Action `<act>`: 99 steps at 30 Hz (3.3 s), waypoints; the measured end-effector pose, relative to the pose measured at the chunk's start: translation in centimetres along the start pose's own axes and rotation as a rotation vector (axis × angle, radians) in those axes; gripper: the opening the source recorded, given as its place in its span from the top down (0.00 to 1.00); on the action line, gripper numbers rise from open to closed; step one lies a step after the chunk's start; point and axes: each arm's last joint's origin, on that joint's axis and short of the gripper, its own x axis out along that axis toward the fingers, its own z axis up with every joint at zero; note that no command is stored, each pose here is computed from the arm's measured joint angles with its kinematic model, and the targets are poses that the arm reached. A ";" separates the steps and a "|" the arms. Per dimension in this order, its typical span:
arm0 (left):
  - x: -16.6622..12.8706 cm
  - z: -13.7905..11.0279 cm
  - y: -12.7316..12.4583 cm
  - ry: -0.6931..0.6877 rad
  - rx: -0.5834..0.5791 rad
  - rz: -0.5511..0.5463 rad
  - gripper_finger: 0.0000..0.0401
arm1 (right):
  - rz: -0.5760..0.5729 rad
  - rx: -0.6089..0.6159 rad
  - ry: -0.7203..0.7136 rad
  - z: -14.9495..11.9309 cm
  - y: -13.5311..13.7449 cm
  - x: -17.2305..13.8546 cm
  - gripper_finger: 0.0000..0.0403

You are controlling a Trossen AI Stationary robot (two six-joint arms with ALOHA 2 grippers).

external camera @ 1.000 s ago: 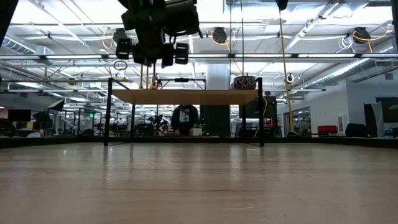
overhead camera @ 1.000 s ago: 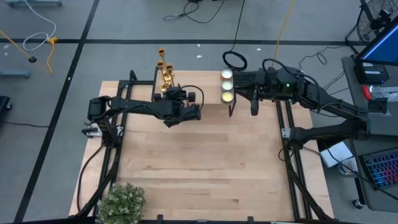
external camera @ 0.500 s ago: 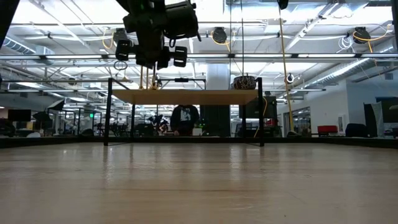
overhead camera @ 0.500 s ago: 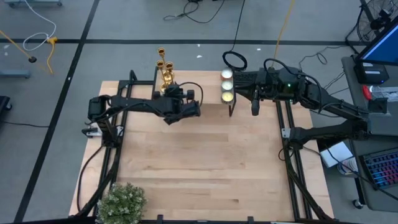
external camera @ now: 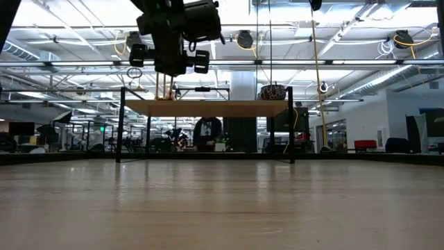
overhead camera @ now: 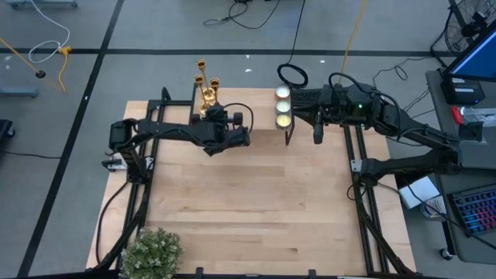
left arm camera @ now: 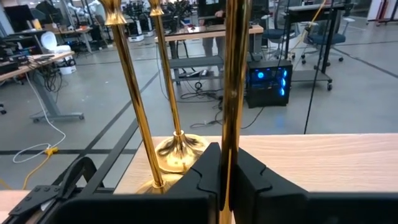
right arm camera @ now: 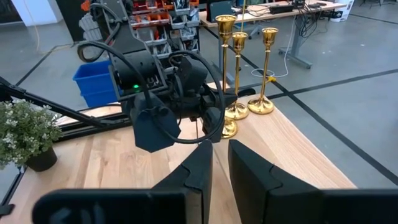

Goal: Pick & Place candle stick holders
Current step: Put the gold candle holder on the shelf aligned with the other gold candle holders

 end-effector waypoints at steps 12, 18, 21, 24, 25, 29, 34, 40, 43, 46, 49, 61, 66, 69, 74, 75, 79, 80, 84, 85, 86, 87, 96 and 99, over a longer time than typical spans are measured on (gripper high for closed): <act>-1.1 -0.5 0.5 0.049 -0.039 -0.026 0.97 | -0.003 -0.029 0.039 -0.4 0.0 0.0 0.88; -1.5 -0.8 1.3 0.054 -0.042 -0.009 0.97 | -0.005 -0.034 0.037 -0.4 0.0 0.0 0.88; -1.6 -0.9 1.4 0.055 -0.042 -0.009 0.97 | -0.006 -0.034 0.036 -0.3 0.0 0.0 0.88; -1.8 -0.9 1.4 0.052 -0.042 -0.012 0.97 | -0.006 -0.034 0.036 -0.3 0.0 0.0 0.88; -1.8 -0.9 1.4 0.051 -0.044 -0.012 0.97 | -0.006 -0.034 0.036 -0.3 0.0 0.0 0.88; -1.9 -0.6 1.9 0.065 -0.051 -0.011 0.97 | -0.007 -0.032 0.036 -0.3 0.0 0.0 0.88; -2.2 0.3 3.1 0.069 -0.045 0.001 0.97 | -0.007 -0.023 0.035 -0.3 0.0 0.0 0.88; -2.2 0.4 4.1 0.069 -0.048 0.026 0.97 | -0.006 -0.013 0.020 -0.2 0.0 0.0 0.88; -2.2 0.4 4.4 0.067 -0.057 0.036 0.97 | -0.005 -0.006 0.013 -0.1 0.0 0.0 0.88; -2.2 0.5 4.4 0.058 -0.067 0.039 0.97 | -0.005 -0.005 0.008 -0.1 0.0 0.0 0.88; -2.1 0.5 4.6 0.056 -0.060 0.048 0.97 | -0.005 -0.006 0.004 0.0 0.0 0.0 0.88; -1.4 -0.5 5.3 0.047 -0.070 0.080 0.97 | -0.005 0.013 0.004 0.0 0.0 0.0 0.88; -1.4 -0.7 5.4 0.046 -0.076 0.081 0.97 | -0.004 0.012 -0.003 0.0 0.0 0.0 0.88; -1.4 -0.7 5.4 0.046 -0.076 0.081 0.97 | -0.003 0.018 -0.009 0.1 0.0 0.0 0.88; -1.4 -0.7 5.4 0.046 -0.075 0.081 0.97 | -0.003 0.019 -0.011 0.1 0.0 0.0 0.88; -1.4 -0.7 5.4 0.046 -0.075 0.081 0.97 | -0.003 0.019 -0.011 0.1 0.0 0.0 0.88; -1.4 -0.5 5.4 0.047 -0.066 0.080 0.97 | -0.003 0.019 -0.011 0.1 0.0 0.0 0.88; -1.4 -0.5 5.3 0.047 -0.066 0.079 0.97 | -0.003 0.019 -0.011 0.1 0.0 0.0 0.88; -1.2 -0.2 5.2 0.056 -0.053 0.086 0.97 | -0.001 0.018 -0.014 0.1 0.0 0.0 0.88; -1.1 -0.1 5.2 0.059 -0.046 0.089 0.97 | 0.000 0.018 -0.015 0.1 0.0 0.0 0.88; -1.0 -0.1 5.2 0.060 -0.040 0.091 0.97 | 0.000 0.018 -0.014 0.1 0.0 0.0 0.88; -0.9 -0.1 5.2 0.060 -0.037 0.094 0.97 | 0.000 0.018 -0.014 0.1 0.0 0.0 0.88; -0.5 0.0 5.3 0.061 -0.039 0.108 0.97 | 0.000 0.015 -0.014 0.1 0.0 0.0 0.88; -0.4 0.0 5.3 0.061 -0.039 0.111 0.97 | 0.000 0.011 -0.013 0.1 0.0 0.0 0.88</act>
